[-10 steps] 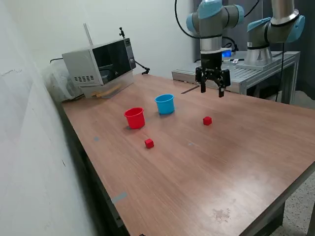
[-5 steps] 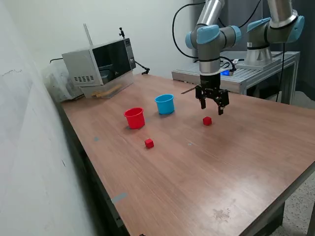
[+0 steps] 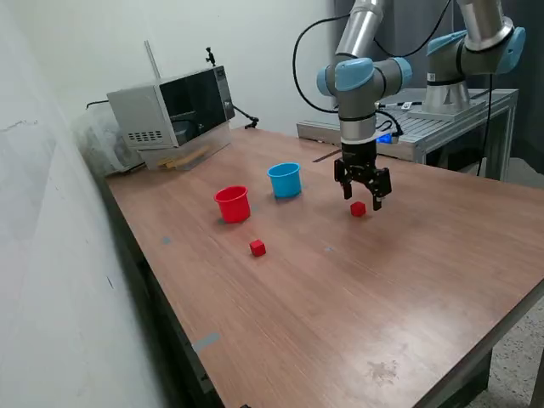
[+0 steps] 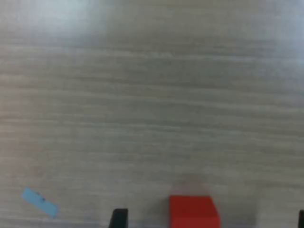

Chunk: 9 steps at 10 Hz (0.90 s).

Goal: Place red objects in the red bin, and blue objects in the blue bin.

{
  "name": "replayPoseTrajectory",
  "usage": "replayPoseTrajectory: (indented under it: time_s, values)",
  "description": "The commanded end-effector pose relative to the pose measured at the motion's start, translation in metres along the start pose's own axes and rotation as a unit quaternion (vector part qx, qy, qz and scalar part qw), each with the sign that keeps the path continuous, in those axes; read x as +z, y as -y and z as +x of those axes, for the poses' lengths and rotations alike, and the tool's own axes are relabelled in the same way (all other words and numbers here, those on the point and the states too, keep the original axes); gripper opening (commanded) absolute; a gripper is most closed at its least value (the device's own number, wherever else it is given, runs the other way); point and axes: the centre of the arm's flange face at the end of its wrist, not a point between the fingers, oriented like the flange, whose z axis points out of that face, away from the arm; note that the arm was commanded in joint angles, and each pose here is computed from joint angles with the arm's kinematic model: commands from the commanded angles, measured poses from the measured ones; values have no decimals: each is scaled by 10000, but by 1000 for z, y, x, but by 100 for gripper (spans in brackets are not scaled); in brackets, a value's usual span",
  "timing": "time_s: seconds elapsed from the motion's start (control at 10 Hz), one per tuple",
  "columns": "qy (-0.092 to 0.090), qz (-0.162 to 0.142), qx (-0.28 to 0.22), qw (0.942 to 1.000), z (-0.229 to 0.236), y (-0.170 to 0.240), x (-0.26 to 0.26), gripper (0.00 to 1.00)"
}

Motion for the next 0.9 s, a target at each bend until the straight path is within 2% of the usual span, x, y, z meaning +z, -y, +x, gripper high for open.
replayPoseTrajectory:
  time_s: [0.0, 0.2, 0.3, 0.4, 0.5, 0.6, 0.8]
  values:
    - [1, -16, -12, 10000, -9, -9, 5, 100]
    - [1, -24, -81, 10000, -10, -9, 9, 100]
    - [2, -23, -44, 10000, -16, -10, 9, 0]
    - [3, -15, -28, 10000, -19, -10, 10, 0]
    - [-5, -7, -134, 9999, -18, -10, 10, 0]
    - [-5, 15, -470, 9989, -18, -8, 11, 0]
    - [25, 31, -573, 9984, -16, -6, 8, 0]
